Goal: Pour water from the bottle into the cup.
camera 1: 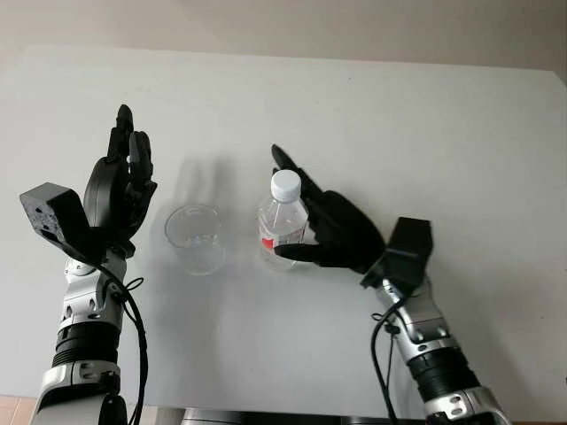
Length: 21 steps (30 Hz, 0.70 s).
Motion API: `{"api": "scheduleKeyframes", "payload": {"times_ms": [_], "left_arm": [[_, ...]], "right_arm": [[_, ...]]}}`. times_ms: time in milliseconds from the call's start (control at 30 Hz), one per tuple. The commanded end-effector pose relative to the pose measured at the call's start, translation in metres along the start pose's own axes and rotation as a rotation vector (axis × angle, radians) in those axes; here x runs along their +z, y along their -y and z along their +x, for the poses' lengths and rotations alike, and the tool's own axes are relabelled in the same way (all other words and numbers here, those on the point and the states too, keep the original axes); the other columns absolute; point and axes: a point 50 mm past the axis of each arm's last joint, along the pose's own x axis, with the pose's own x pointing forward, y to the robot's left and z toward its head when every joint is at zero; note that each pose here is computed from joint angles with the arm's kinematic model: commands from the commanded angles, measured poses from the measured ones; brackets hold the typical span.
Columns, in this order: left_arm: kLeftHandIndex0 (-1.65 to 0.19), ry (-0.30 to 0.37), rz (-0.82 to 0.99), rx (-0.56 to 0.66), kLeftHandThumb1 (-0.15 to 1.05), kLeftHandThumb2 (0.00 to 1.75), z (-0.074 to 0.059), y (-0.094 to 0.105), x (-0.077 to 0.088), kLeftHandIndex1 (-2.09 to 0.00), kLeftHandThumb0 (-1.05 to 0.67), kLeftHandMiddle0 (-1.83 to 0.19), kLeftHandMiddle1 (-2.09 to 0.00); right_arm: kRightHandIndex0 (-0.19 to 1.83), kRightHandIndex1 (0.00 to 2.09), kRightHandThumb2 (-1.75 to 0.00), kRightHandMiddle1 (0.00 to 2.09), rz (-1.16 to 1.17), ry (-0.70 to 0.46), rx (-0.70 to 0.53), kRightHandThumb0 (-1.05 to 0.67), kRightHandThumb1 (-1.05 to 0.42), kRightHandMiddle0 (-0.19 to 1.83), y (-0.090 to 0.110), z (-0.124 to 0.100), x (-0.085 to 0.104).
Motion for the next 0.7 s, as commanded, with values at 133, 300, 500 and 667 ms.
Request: {"api": "scheduleKeyframes", "payload": {"times_ms": [133,300,500,667], "left_arm": [[0.19,0.030,0.004,-0.003,1.05,0.69,0.002,0.001,0.004,0.00,-0.75,0.19,0.00],[0.19,0.031,0.002,0.000,1.05,0.70,0.001,0.000,0.005,0.00,-0.75,0.19,0.00],[0.19,0.033,0.003,0.004,1.05,0.68,0.002,-0.001,0.006,0.00,-0.76,0.19,0.00],[0.19,0.033,0.000,0.001,1.05,0.69,0.002,-0.001,0.006,0.00,-0.75,0.19,0.00]], "right_arm": [[-0.19,0.00,-0.06,0.00,0.077,-0.004,0.031,-1.02,-0.92,-0.19,-0.011,0.013,-0.008],[-0.19,0.00,-0.05,0.00,0.182,0.061,0.038,-0.97,-0.89,-0.19,-0.021,0.018,-0.008],[-0.16,1.25,-0.05,1.11,0.315,0.097,0.048,-0.79,-0.82,-0.09,-0.026,0.023,-0.004],[0.37,2.06,-0.06,2.05,0.281,0.113,0.067,-0.58,-0.82,0.31,-0.024,0.023,-0.001]]}}
